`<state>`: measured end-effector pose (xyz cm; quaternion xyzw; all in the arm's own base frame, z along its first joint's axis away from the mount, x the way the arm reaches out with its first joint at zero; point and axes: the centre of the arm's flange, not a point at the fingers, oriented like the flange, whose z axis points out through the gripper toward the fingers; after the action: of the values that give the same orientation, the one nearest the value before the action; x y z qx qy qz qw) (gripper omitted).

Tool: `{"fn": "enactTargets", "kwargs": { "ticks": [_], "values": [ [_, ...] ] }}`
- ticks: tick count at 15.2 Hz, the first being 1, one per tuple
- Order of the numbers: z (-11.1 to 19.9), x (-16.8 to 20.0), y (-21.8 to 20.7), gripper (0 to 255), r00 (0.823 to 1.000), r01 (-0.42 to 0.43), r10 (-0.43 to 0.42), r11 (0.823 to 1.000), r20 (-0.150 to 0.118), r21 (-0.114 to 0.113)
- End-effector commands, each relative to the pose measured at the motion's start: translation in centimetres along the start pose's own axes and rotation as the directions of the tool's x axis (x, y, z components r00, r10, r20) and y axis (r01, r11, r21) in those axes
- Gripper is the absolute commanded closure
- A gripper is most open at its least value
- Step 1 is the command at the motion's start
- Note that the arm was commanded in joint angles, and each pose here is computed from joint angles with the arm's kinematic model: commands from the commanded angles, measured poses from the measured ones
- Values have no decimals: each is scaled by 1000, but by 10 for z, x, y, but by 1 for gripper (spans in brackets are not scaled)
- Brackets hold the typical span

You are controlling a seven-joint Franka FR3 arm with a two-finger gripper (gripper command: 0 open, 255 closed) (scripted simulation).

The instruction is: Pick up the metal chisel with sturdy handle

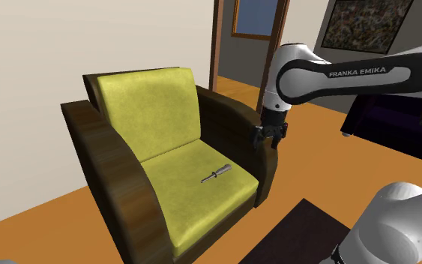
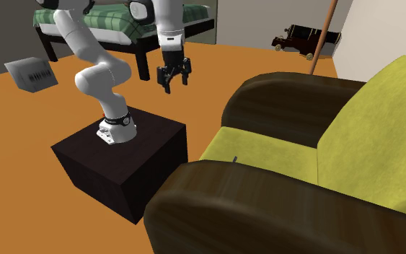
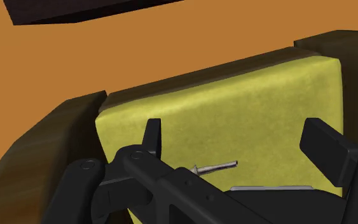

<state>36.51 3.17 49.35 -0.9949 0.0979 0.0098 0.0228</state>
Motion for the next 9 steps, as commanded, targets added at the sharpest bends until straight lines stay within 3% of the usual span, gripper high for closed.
{"fn": "enactTargets", "kwargs": {
  "ticks": [1, 5, 9],
  "values": [
    [20, 14, -12, 0, 998, -60, 60, 998, -9, -6],
    [58, 45, -29, 0, 985, -173, 173, 985, -25, -20],
    [96, 79, -42, 0, 958, -285, 283, 958, -42, -32]
  ]
}}
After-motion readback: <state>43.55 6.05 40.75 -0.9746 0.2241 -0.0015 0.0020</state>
